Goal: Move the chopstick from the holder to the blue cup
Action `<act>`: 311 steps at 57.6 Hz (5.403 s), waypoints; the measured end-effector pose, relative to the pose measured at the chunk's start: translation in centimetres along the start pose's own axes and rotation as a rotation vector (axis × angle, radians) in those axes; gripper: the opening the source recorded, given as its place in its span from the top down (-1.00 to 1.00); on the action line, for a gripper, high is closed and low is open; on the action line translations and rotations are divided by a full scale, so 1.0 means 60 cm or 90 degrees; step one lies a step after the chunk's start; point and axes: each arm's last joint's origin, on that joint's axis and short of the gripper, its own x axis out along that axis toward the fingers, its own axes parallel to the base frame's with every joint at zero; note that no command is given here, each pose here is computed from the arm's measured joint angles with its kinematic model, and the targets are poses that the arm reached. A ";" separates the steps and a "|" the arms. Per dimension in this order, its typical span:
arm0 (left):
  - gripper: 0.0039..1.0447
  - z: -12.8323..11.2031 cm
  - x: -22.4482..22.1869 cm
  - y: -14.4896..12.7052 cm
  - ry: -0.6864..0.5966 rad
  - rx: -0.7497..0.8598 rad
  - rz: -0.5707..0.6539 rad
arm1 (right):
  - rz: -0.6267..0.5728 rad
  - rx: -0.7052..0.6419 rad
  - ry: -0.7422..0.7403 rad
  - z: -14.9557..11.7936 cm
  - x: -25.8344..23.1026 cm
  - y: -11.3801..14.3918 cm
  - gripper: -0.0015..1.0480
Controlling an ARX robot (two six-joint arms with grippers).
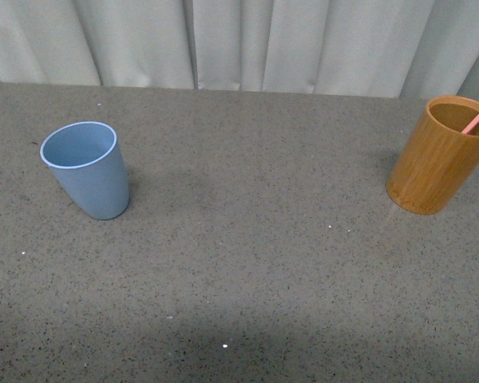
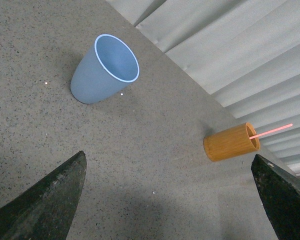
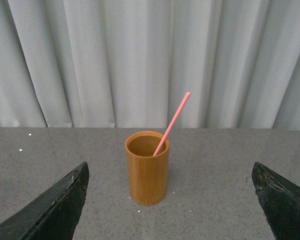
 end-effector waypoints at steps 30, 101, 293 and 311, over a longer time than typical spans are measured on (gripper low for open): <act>-0.88 0.006 0.024 -0.003 -0.093 0.030 0.254 | 0.000 0.000 0.000 0.000 0.000 0.000 -0.81; -0.88 -0.013 0.299 -0.043 0.075 0.032 0.314 | 0.000 0.000 0.000 0.000 0.000 0.000 -0.81; 0.93 -0.067 0.412 -0.173 0.226 0.108 0.154 | 0.000 0.000 0.000 0.000 0.000 0.000 -0.81; 0.93 -0.096 0.433 -0.206 0.267 0.151 0.127 | 0.000 0.000 0.000 0.000 0.000 0.000 -0.81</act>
